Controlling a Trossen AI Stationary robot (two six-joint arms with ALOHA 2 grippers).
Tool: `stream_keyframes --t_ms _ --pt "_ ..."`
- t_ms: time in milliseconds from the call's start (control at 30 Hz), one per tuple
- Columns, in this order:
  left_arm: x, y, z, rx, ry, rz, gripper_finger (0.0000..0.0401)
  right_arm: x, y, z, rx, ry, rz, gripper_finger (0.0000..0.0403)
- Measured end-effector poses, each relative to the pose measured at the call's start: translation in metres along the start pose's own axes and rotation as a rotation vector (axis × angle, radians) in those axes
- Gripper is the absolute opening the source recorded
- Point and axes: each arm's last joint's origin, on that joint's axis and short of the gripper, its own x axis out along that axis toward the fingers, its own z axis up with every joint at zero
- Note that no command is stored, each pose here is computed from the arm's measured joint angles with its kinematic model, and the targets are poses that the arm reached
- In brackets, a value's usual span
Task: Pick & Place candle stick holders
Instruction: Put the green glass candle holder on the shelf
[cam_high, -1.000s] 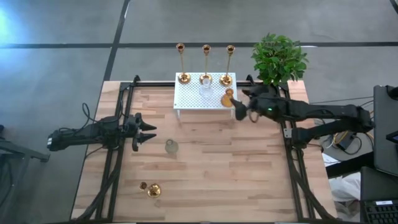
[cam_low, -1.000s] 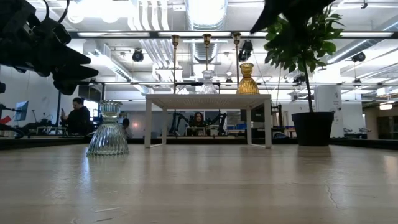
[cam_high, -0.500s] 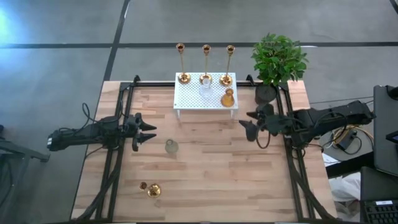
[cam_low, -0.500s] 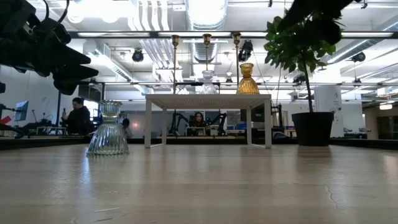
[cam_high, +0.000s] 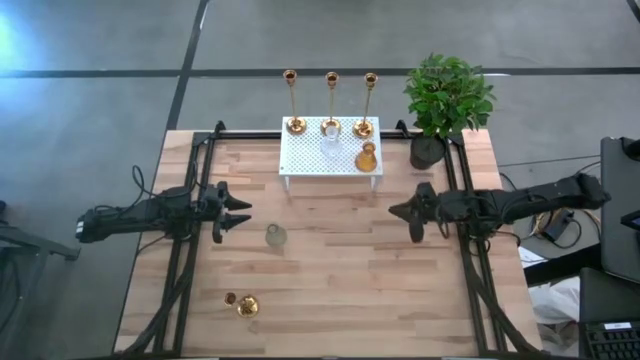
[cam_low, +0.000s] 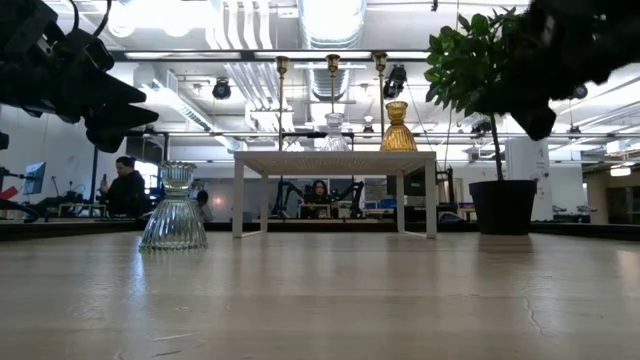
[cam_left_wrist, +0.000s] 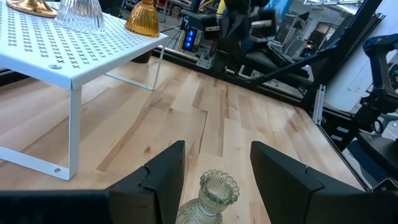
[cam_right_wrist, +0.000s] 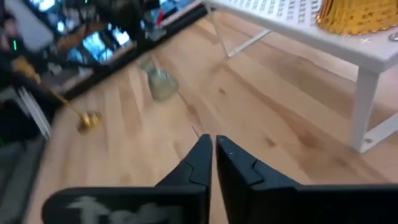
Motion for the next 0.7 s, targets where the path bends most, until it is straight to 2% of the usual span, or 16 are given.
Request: stream_keyframes --t_ms 133,233,300,433,633,700 --pt "0.000 0.000 0.000 0.000 0.000 0.000 0.0188 -0.003 -0.018 -0.011 -0.177 -0.011 0.010 0.0009" --pt "0.000 0.000 0.000 0.000 0.000 0.000 0.0188 -0.008 -0.026 -0.015 -0.357 -0.106 0.058 0.0008" --pt "0.000 0.000 0.000 0.000 0.000 0.000 0.0188 -0.011 -0.032 -0.019 -0.429 -0.162 0.055 0.0008" --pt "0.000 0.000 0.000 0.000 0.000 0.000 0.0188 -0.014 -0.041 -0.030 -0.448 -0.191 0.084 0.0008" --pt "0.000 0.000 0.000 0.000 0.000 0.000 0.0188 -0.018 -0.051 -0.049 -0.466 -0.204 0.199 0.0008" --pt "0.000 0.000 0.000 0.000 0.000 0.000 0.0188 -0.022 -0.049 -0.047 -0.486 -0.231 0.241 0.0008"
